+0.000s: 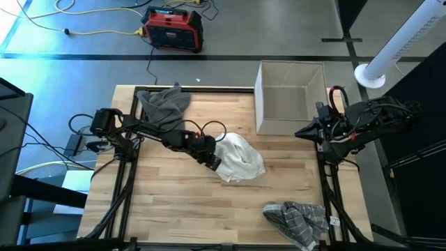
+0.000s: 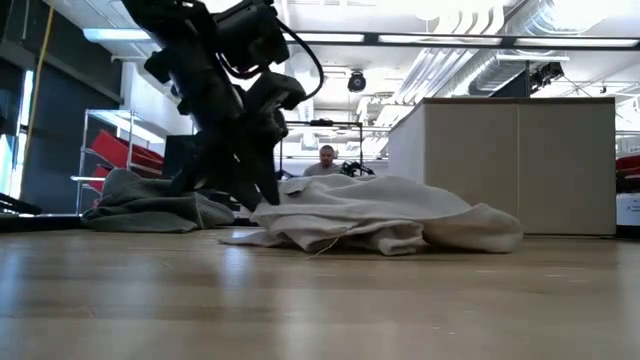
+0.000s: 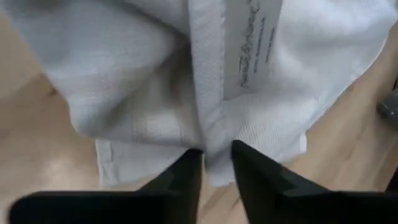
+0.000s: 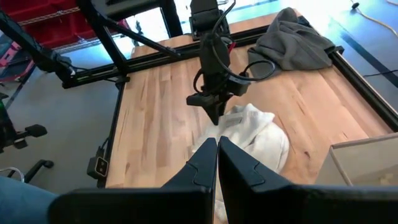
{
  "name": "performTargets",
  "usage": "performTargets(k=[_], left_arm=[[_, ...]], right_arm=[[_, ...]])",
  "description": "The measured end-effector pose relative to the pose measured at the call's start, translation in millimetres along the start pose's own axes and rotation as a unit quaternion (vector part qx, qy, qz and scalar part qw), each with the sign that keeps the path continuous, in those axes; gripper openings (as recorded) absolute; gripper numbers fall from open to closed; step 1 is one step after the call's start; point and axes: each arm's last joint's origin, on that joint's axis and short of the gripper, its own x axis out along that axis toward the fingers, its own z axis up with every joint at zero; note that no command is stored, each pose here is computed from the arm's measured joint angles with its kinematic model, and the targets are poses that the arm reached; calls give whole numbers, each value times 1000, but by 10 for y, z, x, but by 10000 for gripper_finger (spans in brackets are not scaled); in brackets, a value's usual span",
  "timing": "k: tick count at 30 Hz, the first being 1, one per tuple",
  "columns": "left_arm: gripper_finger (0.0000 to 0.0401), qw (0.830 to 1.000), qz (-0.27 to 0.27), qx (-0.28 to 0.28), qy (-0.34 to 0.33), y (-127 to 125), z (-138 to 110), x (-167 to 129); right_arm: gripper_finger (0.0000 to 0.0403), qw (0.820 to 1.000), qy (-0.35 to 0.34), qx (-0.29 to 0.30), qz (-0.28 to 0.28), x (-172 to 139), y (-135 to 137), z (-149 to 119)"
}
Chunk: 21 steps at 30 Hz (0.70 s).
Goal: Fold towel
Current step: Fold the white patterned towel
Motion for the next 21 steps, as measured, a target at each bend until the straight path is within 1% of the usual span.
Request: performTargets(k=[3, 6, 11, 16, 21], left_arm=[[28, 1000, -13, -17, 23, -11, -20, 1], [8, 999, -17, -20, 32, -34, -56, 5], [2, 998, -26, -31, 45, -53, -66, -19], [1, 995, -99, -13, 10, -334, 88, -381], [1, 984, -177, 8, -36, -592, 236, -862]], right_arm=[[0, 1000, 0, 0, 0, 0, 0, 0], [0, 1000, 0, 0, 0, 0, 0, 0], [0, 1000, 0, 4, 0, 1, 0, 0], [0, 1000, 0, 11, 0, 2, 0, 0], [0, 1000, 0, 17, 0, 3, 1, 0]])
